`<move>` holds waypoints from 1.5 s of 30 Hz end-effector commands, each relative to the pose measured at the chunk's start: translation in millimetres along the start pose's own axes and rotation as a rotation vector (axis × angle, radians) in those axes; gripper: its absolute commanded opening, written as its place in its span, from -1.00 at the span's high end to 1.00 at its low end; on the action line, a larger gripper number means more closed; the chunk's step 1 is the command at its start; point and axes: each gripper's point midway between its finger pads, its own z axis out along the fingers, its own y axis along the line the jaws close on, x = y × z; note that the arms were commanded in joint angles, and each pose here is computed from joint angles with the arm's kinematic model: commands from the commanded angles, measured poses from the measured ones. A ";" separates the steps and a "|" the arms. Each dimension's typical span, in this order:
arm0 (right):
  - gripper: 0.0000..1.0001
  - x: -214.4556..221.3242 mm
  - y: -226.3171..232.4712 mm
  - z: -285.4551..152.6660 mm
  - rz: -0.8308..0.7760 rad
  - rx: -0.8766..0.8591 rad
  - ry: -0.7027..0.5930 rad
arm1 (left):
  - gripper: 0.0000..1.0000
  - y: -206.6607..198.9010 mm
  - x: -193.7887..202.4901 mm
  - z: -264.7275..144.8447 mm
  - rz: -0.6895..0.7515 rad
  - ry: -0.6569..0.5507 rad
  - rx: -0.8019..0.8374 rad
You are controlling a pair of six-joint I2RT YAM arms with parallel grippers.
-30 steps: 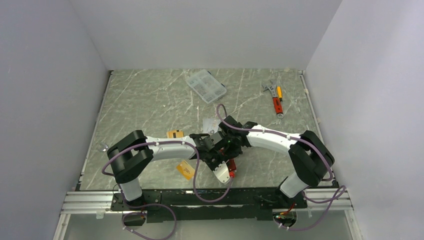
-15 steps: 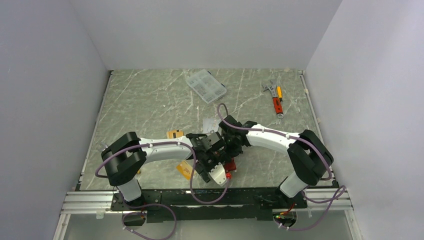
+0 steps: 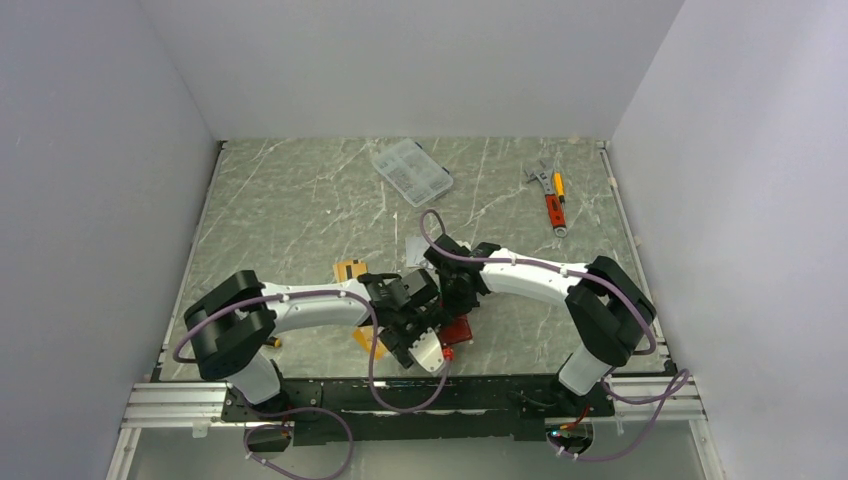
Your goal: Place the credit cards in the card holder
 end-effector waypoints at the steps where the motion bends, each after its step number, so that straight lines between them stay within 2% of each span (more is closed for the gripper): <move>1: 1.00 64.2 -25.8 40.5 -0.018 0.112 0.201 | -0.84 44.6 6.7 -31.5 -0.047 0.025 -0.224; 7: 1.00 69.0 -38.9 43.5 -0.019 0.168 0.198 | -0.53 45.0 8.8 -39.9 -0.063 0.039 -0.260; 10: 1.00 71.1 -45.5 42.8 -0.024 0.198 0.202 | -0.22 44.1 9.5 -45.7 -0.068 0.042 -0.277; 12: 1.00 71.4 -47.7 42.2 -0.024 0.215 0.206 | 0.15 40.0 12.3 -49.0 -0.081 0.051 -0.280; 15: 1.00 74.8 -49.7 43.2 -0.020 0.228 0.218 | 0.91 32.2 19.5 -56.9 -0.117 0.074 -0.289; 16: 1.00 76.6 -50.7 44.2 -0.019 0.234 0.224 | 0.96 27.6 22.1 -59.8 -0.134 0.077 -0.285; 17: 1.00 78.9 -51.5 45.4 -0.018 0.240 0.229 | 0.55 21.7 24.9 -62.1 -0.156 0.077 -0.275; 18: 1.00 81.2 -52.3 47.2 -0.016 0.244 0.232 | 0.45 16.9 27.7 -65.9 -0.191 0.071 -0.269; 22: 1.00 91.9 -54.9 57.8 -0.005 0.260 0.249 | 0.46 -7.9 46.0 -88.6 -0.372 0.020 -0.243; 26: 1.00 98.0 -56.2 65.5 0.010 0.267 0.248 | 0.40 -30.8 84.0 -122.0 -0.546 0.003 -0.337; 29: 1.00 101.7 -60.8 68.5 0.009 0.284 0.255 | 0.44 -43.1 108.9 -145.6 -0.671 -0.012 -0.400; 31: 1.00 104.1 -63.0 70.6 0.002 0.295 0.263 | 0.49 -42.0 128.3 -160.5 -0.763 -0.024 -0.460; 37: 1.00 117.7 -74.9 78.7 -0.031 0.365 0.279 | 0.54 -22.5 176.6 -209.9 -1.032 -0.197 -0.558; 41: 1.00 118.5 -76.9 76.6 -0.034 0.376 0.269 | 0.60 -17.9 187.2 -226.0 -1.098 -0.260 -0.577; 42: 0.97 112.5 -70.7 72.2 -0.030 0.353 0.250 | 0.59 -17.5 187.6 -227.2 -1.102 -0.259 -0.583; 45: 0.68 88.0 -51.9 57.3 -0.028 0.306 0.176 | 0.53 -17.1 184.1 -231.3 -1.112 -0.263 -0.596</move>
